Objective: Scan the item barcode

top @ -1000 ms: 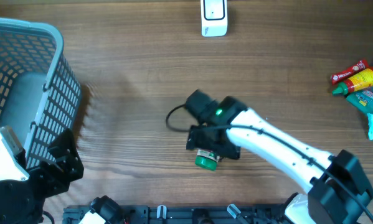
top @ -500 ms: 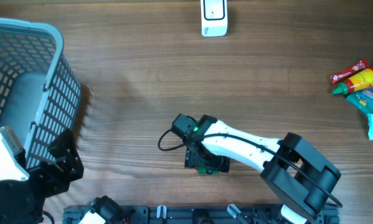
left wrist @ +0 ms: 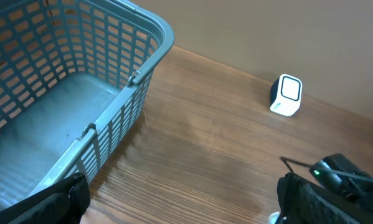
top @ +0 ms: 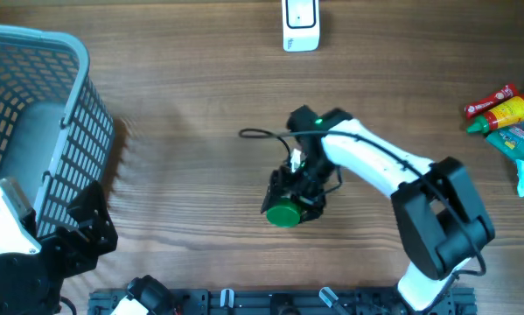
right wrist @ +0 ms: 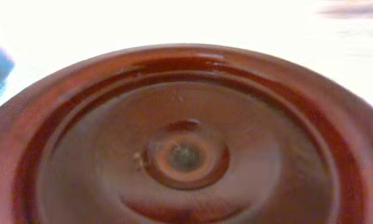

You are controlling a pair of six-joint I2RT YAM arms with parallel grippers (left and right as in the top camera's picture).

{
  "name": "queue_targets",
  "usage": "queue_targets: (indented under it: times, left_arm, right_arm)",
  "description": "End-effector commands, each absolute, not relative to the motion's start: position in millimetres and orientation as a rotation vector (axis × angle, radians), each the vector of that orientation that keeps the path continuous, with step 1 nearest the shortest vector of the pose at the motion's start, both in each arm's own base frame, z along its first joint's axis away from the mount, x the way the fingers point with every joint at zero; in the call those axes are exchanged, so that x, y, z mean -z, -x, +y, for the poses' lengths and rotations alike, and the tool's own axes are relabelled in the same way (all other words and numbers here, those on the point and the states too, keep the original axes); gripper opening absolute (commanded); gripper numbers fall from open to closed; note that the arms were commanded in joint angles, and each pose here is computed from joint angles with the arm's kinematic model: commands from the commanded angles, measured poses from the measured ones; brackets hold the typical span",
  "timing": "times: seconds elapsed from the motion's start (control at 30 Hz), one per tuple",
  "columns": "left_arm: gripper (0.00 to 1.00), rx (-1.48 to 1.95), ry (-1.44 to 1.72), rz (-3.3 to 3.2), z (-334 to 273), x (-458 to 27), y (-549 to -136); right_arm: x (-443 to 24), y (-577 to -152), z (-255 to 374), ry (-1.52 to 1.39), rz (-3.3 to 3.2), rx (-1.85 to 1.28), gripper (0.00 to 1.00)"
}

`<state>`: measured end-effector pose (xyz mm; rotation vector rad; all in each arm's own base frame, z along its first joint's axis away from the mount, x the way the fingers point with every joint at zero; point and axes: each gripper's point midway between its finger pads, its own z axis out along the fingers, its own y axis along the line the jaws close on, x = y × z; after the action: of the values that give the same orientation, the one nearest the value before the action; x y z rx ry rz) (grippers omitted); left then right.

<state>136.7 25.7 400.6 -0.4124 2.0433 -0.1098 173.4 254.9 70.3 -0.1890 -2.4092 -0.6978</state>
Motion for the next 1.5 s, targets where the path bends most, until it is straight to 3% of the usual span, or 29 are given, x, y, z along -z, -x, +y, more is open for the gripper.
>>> queue_targets:
  times: [0.0, 0.23, 0.33, 0.5, 0.73, 0.87, 1.07, 1.23, 1.37, 1.47]
  left_arm:
    - [1.0, 0.09, 0.41, 2.033, 28, -403, -137]
    - [1.0, 0.09, 0.41, 2.032, 28, -403, -137]
    - [1.0, 0.09, 0.41, 2.033, 28, -403, -137]
    - [1.0, 0.09, 0.41, 2.032, 28, -403, -137]
    - [1.0, 0.09, 0.41, 2.033, 28, -403, -137]
    - [1.0, 0.09, 0.41, 2.032, 28, -403, -137]
    - [1.0, 0.09, 0.41, 2.032, 28, -403, -137]
    - [1.0, 0.09, 0.41, 2.032, 28, -403, -137]
    - [1.0, 0.09, 0.41, 2.032, 28, -403, -137]
    - [1.0, 0.09, 0.41, 2.032, 28, -403, -137]
  right_arm:
    - [-98, -175, 261, 0.147, -2.269, 0.917, 0.61]
    - [-109, -143, 245, 0.128, -2.134, 0.818, 0.67]
    - [-100, -125, 235, 0.136, -1.981, 0.729, 0.64]
    - [-58, -150, 232, 0.287, -1.875, 0.688, 0.65]
    - [-45, -180, 203, 0.318, -1.957, 0.643, 0.99]
    - [-33, -206, 165, 0.311, -2.152, 0.328, 0.99]
    - [-109, -302, 171, 0.283, -2.601, 0.502, 1.0]
    - [-218, -322, 120, 0.292, -3.156, 0.329, 1.0]
    - [-298, -283, 141, -0.532, -3.384, 0.567, 1.0]
    - [-296, -259, 159, -0.842, -3.29, 0.594, 1.0]
